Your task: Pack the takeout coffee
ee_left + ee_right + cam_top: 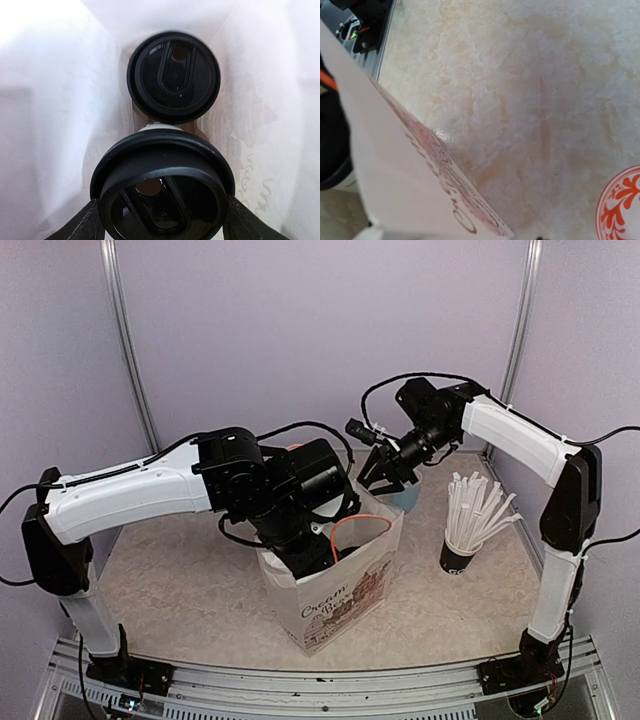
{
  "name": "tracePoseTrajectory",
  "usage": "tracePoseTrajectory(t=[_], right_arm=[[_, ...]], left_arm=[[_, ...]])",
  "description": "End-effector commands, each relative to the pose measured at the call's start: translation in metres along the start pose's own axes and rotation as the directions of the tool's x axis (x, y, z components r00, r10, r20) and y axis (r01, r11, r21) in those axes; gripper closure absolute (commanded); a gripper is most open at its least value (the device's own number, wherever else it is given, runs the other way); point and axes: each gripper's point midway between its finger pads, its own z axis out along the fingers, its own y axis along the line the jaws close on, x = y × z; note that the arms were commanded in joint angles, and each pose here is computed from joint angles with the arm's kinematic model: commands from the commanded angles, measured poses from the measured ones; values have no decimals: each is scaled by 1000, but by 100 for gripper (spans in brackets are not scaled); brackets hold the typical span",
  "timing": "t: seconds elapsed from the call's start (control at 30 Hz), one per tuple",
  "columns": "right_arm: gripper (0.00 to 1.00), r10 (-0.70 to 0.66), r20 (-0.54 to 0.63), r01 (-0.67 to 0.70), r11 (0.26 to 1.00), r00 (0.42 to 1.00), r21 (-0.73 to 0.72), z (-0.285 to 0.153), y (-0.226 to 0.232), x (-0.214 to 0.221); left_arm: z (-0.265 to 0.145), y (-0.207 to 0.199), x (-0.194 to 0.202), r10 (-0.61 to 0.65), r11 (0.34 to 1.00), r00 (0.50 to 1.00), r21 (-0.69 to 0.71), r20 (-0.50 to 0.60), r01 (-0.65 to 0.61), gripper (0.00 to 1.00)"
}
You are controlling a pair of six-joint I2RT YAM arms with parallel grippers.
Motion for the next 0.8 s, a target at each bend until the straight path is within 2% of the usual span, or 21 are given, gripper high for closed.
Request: tracePoseTrajectory(t=[0.0, 0.2, 0.53, 0.77], right_arm=[[53, -5, 5, 4, 1000, 1000, 25, -16, 9, -8], [53, -16, 4, 16, 999, 1000, 43, -24, 12, -12], [50, -53, 26, 49, 990, 998, 136, -53, 13, -33], [49, -39, 30, 34, 988, 999, 152, -60, 16, -34]], left_arm=[[-29, 6, -24, 9, 1000, 993, -1, 114, -9, 23], [-54, 22, -49, -2, 998, 973, -66, 233, 18, 24], [-101, 28, -77, 12, 997, 919, -70, 393, 17, 23], [-107, 25, -73, 8, 999, 913, -40, 407, 9, 26]])
